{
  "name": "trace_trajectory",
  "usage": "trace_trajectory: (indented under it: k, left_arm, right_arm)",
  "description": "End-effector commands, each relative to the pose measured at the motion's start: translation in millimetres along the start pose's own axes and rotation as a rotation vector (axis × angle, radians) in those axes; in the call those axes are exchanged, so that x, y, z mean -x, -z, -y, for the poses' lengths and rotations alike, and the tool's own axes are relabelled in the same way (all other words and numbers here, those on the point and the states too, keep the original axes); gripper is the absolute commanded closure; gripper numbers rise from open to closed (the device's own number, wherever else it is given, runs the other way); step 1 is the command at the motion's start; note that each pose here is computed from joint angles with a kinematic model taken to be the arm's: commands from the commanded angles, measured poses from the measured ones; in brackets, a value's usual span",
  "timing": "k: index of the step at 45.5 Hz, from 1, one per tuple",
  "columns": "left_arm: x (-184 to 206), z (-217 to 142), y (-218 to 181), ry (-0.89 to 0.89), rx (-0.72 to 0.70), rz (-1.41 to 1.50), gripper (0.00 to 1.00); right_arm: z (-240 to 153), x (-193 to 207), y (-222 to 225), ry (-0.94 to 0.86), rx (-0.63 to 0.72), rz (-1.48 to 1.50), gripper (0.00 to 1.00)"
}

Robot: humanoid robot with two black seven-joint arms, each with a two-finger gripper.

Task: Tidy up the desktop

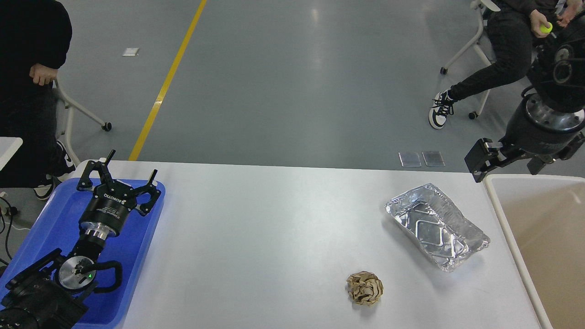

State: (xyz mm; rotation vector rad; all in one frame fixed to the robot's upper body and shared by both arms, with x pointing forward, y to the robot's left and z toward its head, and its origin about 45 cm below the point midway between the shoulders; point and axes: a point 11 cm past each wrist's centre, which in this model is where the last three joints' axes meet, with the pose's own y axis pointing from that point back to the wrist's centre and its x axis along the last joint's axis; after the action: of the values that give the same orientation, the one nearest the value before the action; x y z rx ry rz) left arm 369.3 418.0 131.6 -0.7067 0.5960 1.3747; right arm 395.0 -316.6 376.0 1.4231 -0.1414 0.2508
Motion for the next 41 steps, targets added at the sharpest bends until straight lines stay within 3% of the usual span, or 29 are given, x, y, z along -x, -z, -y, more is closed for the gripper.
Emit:
trace_trajectory:
  k: [1, 25, 41]
  left_arm:
    - [0, 0, 0, 0.0, 0.0, 0.0, 0.01]
    - [0, 0, 0, 0.0, 0.0, 0.0, 0.01]
    - [0, 0, 0, 0.0, 0.0, 0.0, 0.01]
  right_arm:
    - [-1, -1, 1, -0.003, 0.0, -0.001, 0.0]
    - [-3, -6, 6, -0.018, -0.014, -0.006, 0.0]
    - [31, -17, -16, -0.023, 0.018, 0.057, 0.0]
